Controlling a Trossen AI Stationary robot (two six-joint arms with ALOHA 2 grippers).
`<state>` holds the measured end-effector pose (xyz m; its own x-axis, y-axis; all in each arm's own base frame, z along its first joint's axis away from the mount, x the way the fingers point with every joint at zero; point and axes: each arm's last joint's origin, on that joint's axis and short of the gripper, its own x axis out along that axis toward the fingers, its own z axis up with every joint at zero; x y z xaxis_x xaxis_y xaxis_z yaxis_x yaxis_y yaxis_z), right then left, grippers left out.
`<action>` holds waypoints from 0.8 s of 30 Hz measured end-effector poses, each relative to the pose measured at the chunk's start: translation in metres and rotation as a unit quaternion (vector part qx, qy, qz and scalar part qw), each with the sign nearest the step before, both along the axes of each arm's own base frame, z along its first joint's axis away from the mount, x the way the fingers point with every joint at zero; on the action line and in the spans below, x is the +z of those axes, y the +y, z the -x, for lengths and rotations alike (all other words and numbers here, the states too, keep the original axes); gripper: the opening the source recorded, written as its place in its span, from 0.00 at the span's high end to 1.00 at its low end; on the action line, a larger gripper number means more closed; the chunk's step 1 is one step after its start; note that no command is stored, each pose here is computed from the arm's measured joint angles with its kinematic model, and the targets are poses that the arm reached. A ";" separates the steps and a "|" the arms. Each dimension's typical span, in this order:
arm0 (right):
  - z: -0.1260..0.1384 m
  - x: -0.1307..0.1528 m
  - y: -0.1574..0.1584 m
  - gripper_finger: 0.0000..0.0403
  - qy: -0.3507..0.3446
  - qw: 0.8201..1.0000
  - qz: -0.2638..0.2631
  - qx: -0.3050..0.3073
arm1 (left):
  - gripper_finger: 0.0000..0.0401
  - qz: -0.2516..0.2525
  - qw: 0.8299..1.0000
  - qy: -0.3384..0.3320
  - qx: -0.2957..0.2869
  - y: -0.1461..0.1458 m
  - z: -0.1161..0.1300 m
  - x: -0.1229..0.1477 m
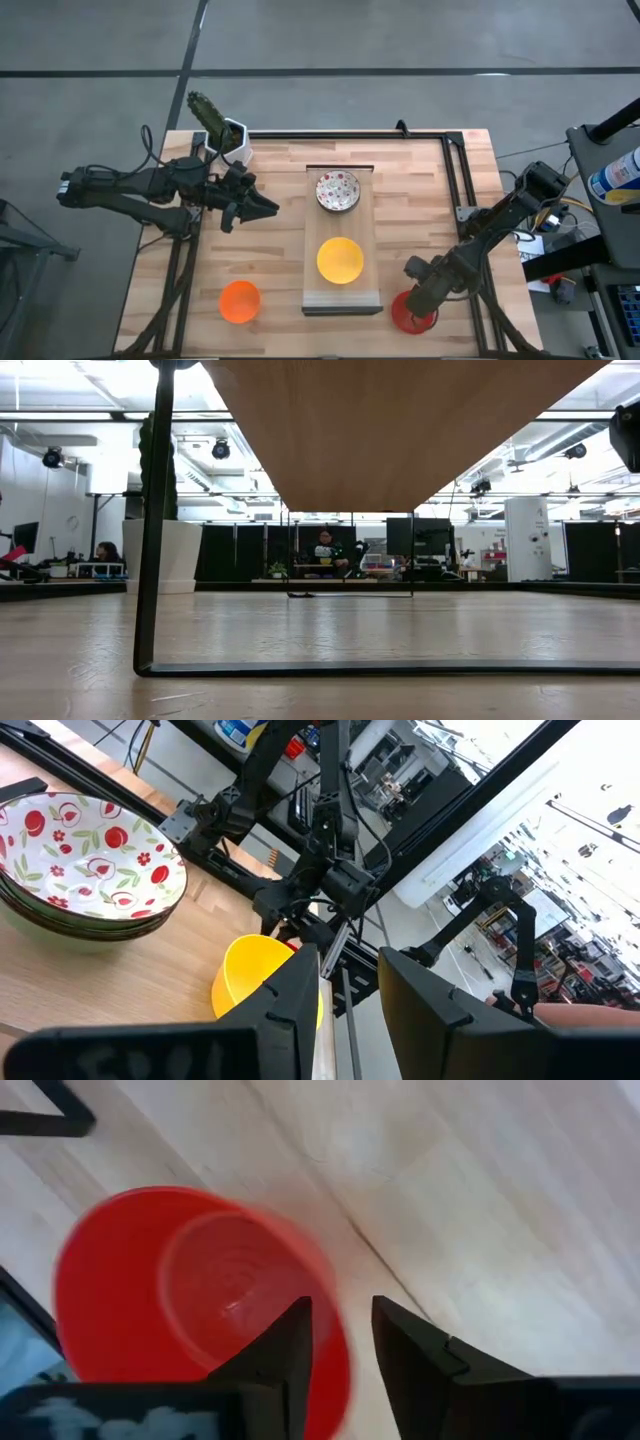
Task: Pick & Place Mini bowls
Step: Stack the red bowl on top of the yellow bowl on the shelf
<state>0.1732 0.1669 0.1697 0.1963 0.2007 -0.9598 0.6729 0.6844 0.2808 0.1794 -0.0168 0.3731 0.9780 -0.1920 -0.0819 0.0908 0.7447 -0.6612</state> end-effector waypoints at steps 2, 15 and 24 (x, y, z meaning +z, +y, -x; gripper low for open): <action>0.000 -0.001 0.000 0.79 0.002 1.000 -0.003 -0.013 | 0.75 0.003 1.000 0.000 0.000 0.000 0.000 0.000; 0.000 0.007 0.003 0.98 0.034 0.997 -0.054 -0.044 | 0.75 0.004 1.000 0.001 0.000 0.000 0.000 0.000; 0.002 0.063 0.002 0.98 0.019 0.992 -0.096 -0.082 | 0.75 0.002 1.000 0.000 0.000 0.000 0.000 0.000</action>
